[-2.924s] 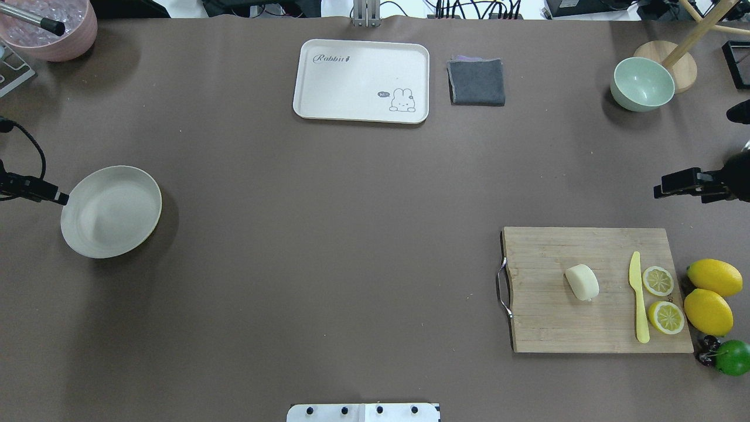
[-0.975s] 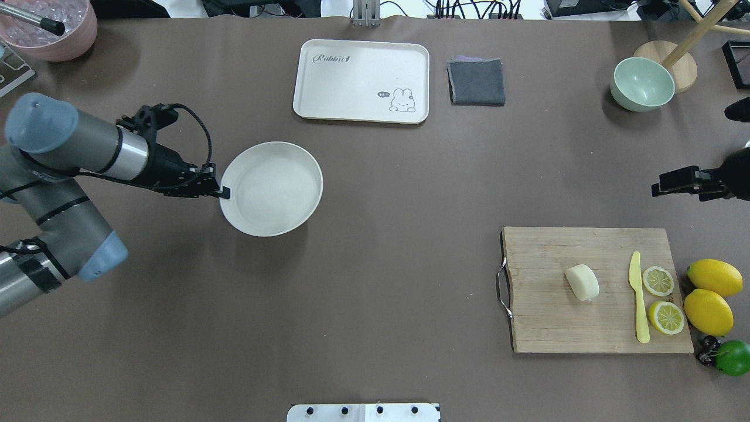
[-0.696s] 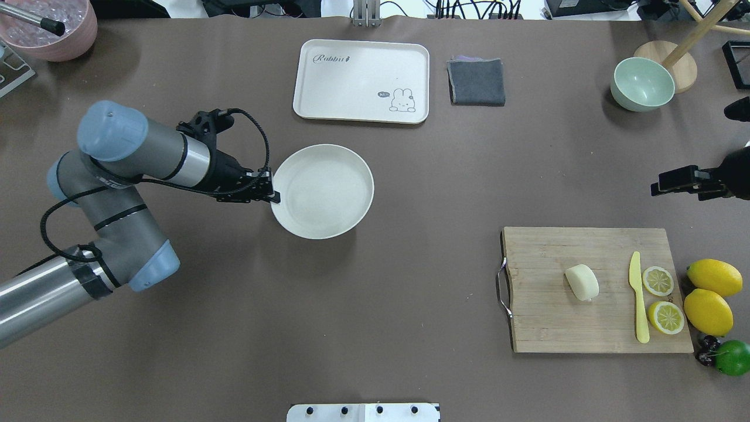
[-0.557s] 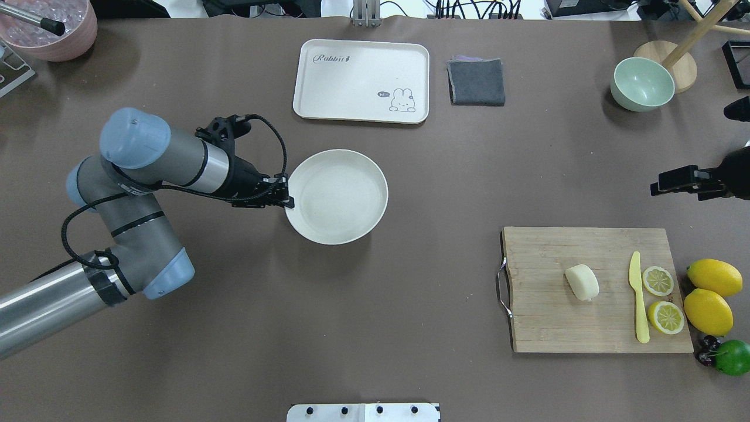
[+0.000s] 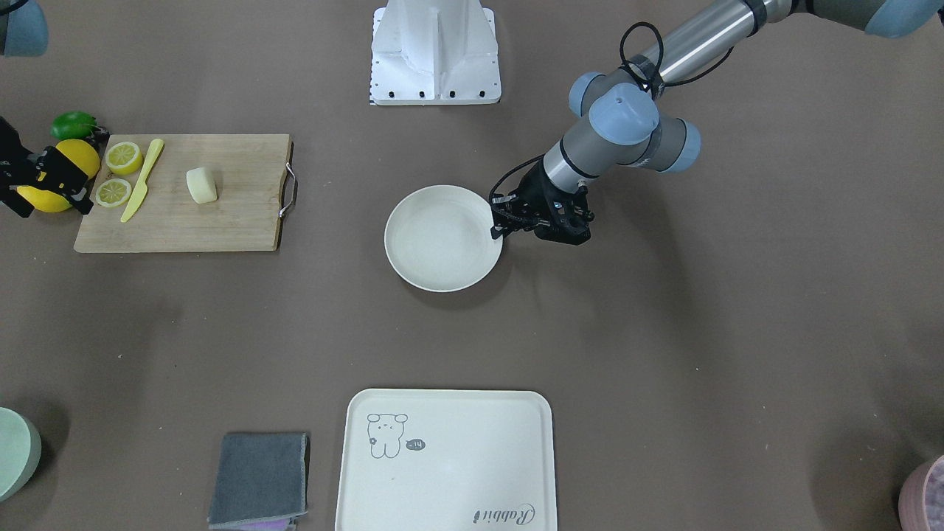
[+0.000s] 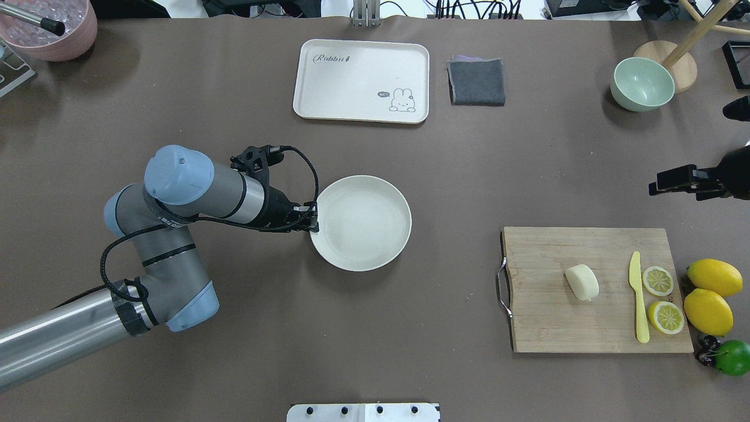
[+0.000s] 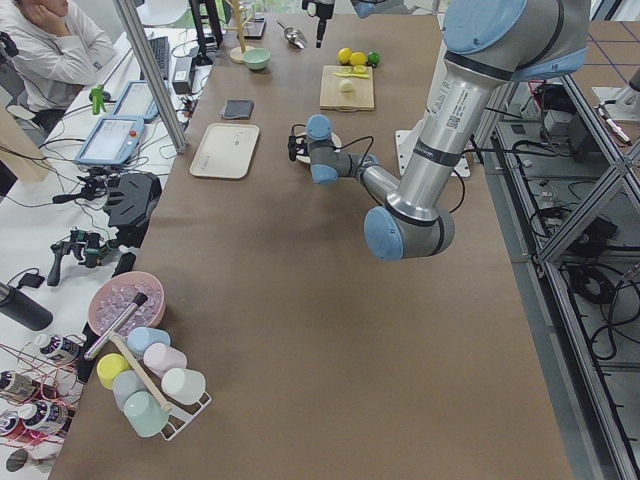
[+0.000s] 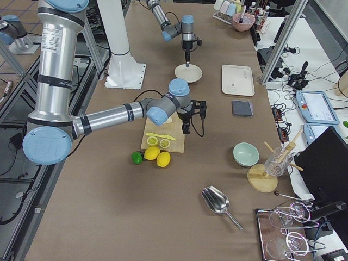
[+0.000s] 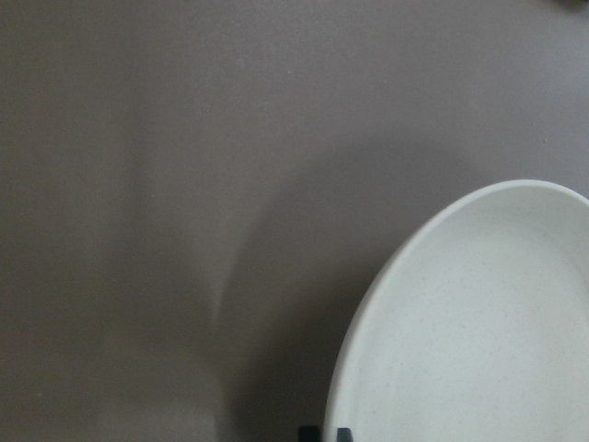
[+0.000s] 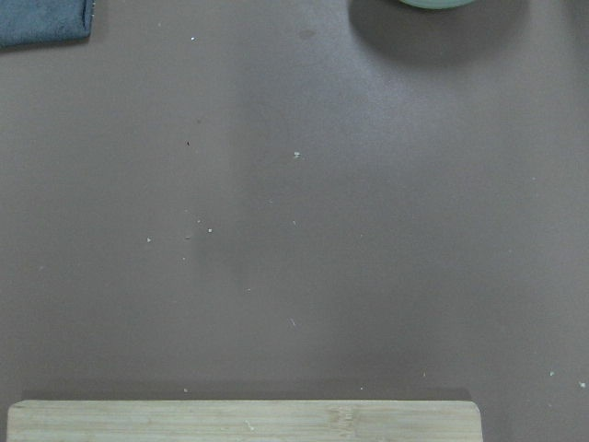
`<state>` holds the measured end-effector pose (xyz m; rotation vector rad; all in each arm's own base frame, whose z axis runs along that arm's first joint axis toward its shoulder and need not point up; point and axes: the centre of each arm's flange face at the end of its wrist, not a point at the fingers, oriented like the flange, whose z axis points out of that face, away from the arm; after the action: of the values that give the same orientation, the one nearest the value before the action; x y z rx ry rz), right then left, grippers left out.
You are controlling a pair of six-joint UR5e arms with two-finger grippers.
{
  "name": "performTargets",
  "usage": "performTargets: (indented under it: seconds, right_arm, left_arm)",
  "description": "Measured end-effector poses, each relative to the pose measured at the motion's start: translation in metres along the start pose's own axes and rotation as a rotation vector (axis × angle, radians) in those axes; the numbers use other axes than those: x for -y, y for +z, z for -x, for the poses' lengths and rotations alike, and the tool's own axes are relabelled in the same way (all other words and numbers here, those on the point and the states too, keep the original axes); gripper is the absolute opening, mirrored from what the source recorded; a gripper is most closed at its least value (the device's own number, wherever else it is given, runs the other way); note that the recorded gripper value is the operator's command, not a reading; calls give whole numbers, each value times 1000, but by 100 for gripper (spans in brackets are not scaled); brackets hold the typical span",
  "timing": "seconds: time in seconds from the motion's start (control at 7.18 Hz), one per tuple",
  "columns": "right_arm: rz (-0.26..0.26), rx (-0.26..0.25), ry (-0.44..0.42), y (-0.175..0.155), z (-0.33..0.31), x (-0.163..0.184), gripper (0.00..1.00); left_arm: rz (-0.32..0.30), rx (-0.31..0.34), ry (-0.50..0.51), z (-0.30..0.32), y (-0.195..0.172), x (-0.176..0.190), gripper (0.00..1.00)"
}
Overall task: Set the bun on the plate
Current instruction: 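Push the white plate inward with the left gripper while the right arm approaches, then withdraw the left gripper while lowering the right gripper over the pale bun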
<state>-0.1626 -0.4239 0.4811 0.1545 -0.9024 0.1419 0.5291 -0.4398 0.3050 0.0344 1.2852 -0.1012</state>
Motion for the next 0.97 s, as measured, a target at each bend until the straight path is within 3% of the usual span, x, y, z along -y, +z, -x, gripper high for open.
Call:
performTargets:
  seconds: [0.42,0.7,0.97]
  right_arm:
    - [21,7,34,14,33,-18,100]
    - [30,-4,65,35,68,-43,100]
    - [28,-33,38,63,98,-79,100]
  left_arm:
    - [-25,1,4,-10,-39,13,97]
    - [-24,96,26,-5,-124,59,97]
    - [-43,239,71,19,-226,114,98]
